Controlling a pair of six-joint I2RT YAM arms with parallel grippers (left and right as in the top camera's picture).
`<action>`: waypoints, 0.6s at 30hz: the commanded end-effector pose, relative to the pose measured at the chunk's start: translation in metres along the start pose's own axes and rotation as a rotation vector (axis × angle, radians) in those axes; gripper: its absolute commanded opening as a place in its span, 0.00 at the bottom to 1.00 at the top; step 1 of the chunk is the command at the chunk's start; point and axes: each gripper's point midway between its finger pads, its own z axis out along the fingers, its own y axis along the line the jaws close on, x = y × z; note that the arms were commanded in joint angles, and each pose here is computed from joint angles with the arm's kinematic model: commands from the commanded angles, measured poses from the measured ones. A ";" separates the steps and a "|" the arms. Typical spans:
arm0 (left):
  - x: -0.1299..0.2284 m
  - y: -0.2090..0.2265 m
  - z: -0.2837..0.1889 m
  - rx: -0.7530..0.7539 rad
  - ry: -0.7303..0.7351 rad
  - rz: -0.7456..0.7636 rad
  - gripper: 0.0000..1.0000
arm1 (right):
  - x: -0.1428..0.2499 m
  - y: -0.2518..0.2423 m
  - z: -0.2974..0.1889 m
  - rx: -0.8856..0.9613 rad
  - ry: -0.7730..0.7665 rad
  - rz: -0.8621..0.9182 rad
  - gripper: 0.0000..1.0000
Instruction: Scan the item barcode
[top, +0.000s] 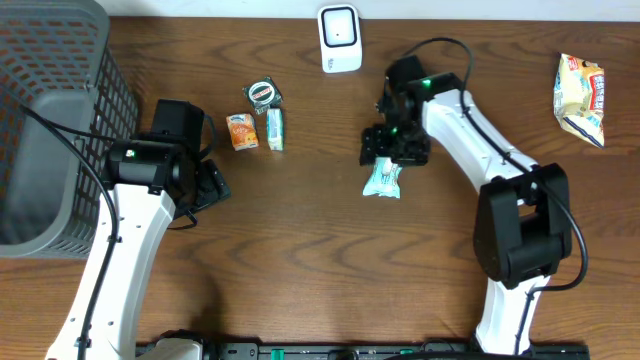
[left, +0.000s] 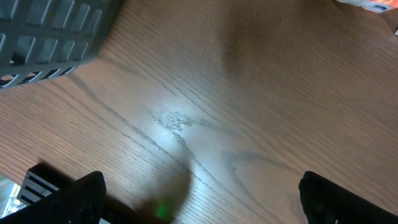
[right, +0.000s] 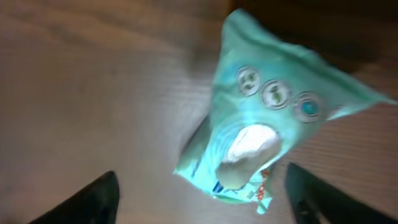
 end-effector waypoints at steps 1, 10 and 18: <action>0.000 0.003 0.001 -0.013 0.001 -0.007 0.97 | -0.012 -0.012 -0.006 0.219 -0.110 0.029 0.80; 0.000 0.003 0.001 -0.013 0.001 -0.007 0.98 | -0.018 0.009 -0.007 0.450 -0.295 -0.035 0.77; 0.000 0.003 0.001 -0.013 0.001 -0.007 0.98 | -0.015 0.016 0.013 0.561 -0.342 -0.054 0.76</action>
